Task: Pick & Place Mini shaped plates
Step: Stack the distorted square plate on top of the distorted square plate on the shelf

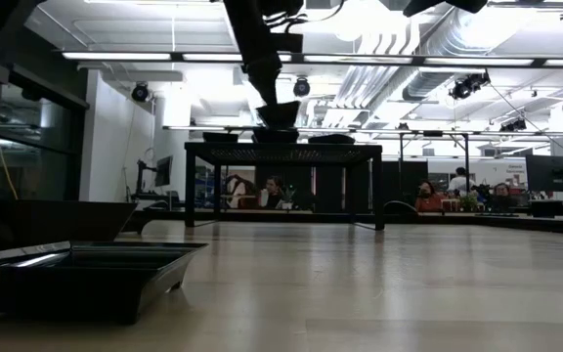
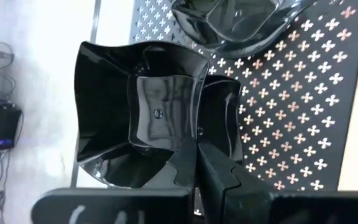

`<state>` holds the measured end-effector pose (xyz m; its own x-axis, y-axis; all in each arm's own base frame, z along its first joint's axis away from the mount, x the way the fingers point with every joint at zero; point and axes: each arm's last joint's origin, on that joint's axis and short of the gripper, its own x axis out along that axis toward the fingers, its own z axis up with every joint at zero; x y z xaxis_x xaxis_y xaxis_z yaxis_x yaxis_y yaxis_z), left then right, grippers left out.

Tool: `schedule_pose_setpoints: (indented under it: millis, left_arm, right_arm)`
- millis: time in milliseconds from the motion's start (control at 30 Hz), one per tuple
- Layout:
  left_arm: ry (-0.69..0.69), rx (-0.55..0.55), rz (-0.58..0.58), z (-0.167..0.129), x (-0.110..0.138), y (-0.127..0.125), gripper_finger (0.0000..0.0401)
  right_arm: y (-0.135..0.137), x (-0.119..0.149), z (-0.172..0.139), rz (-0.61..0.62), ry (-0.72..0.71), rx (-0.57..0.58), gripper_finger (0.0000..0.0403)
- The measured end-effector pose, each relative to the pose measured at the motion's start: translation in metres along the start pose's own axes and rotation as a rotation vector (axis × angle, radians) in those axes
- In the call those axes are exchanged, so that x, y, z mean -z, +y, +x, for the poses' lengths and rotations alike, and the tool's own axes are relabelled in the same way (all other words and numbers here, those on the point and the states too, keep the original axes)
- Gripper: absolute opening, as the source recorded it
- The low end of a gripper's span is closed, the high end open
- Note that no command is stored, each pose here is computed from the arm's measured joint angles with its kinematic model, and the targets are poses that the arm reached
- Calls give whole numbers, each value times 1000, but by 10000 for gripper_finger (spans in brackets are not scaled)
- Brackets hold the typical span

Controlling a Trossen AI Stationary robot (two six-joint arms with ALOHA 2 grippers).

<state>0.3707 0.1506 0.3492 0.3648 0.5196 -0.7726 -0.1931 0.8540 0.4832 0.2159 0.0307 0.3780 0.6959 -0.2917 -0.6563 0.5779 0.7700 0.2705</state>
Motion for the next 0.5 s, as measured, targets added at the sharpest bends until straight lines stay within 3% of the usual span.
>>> schedule_pose_setpoints:
  millis: [500]
  left_arm:
    - [41,30,-37,9,2,-4,0]
  right_arm:
    - [-1,-1,0,0,-20,20,149]
